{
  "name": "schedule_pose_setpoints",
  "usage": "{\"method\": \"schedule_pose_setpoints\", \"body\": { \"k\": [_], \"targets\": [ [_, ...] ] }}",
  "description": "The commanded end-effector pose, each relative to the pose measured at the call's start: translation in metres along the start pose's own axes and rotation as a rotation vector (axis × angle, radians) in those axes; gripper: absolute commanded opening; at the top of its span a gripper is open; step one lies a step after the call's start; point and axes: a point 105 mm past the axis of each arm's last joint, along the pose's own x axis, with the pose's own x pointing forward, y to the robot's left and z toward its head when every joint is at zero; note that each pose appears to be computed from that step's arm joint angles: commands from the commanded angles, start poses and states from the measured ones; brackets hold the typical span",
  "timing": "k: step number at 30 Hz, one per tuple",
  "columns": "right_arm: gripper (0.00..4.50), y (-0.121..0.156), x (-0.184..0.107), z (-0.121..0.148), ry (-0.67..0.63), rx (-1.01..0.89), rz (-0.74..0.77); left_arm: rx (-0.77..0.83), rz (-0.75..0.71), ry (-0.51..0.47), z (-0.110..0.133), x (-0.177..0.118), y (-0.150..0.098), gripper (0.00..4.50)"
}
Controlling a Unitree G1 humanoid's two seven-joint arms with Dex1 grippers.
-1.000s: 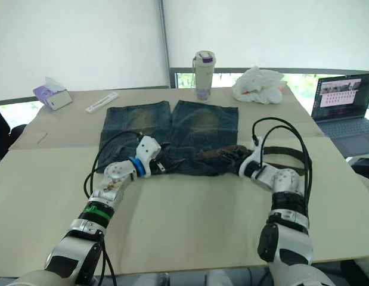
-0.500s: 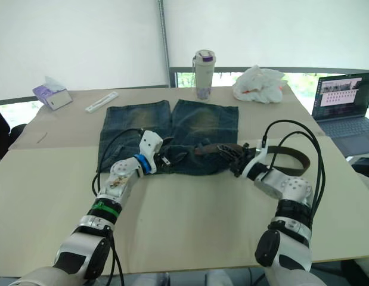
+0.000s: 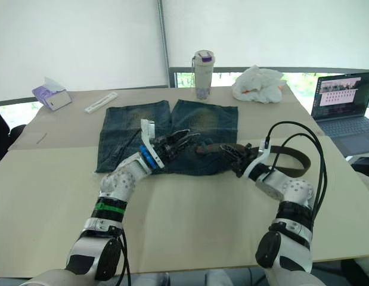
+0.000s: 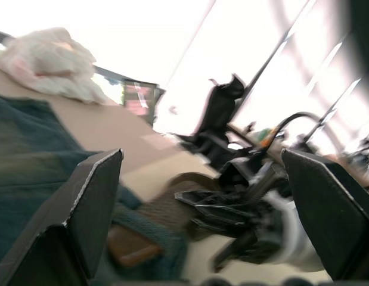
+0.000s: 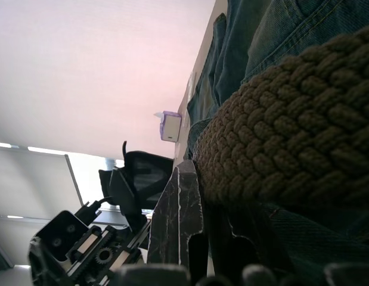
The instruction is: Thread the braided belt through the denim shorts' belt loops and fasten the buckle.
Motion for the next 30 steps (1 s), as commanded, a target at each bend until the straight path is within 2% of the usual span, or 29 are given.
{"method": "schedule_pose_setpoints", "body": {
  "k": [1,6,10,18,23,30],
  "targets": [
    [0.00,0.017,0.002,0.009,-0.028,-0.031,0.061,-0.174,0.021,0.021,-0.011,-0.001,0.002,4.48],
    [0.00,0.018,0.003,0.008,-0.027,-0.033,0.068,-0.204,0.138,0.086,-0.027,-0.002,0.017,4.48],
    [0.00,0.019,0.003,0.009,-0.027,-0.036,0.075,-0.210,0.186,0.094,-0.031,-0.004,0.024,4.48],
    [0.00,0.025,0.003,0.004,-0.007,-0.039,0.109,-0.210,0.182,0.135,-0.039,0.001,0.023,4.48],
    [0.00,0.027,0.002,0.000,0.014,-0.048,0.122,-0.228,0.163,0.120,-0.039,0.008,0.022,4.48],
    [0.00,0.028,0.001,-0.005,0.033,-0.068,0.124,-0.278,0.127,0.045,-0.027,0.013,0.020,4.48]
  ]
}}
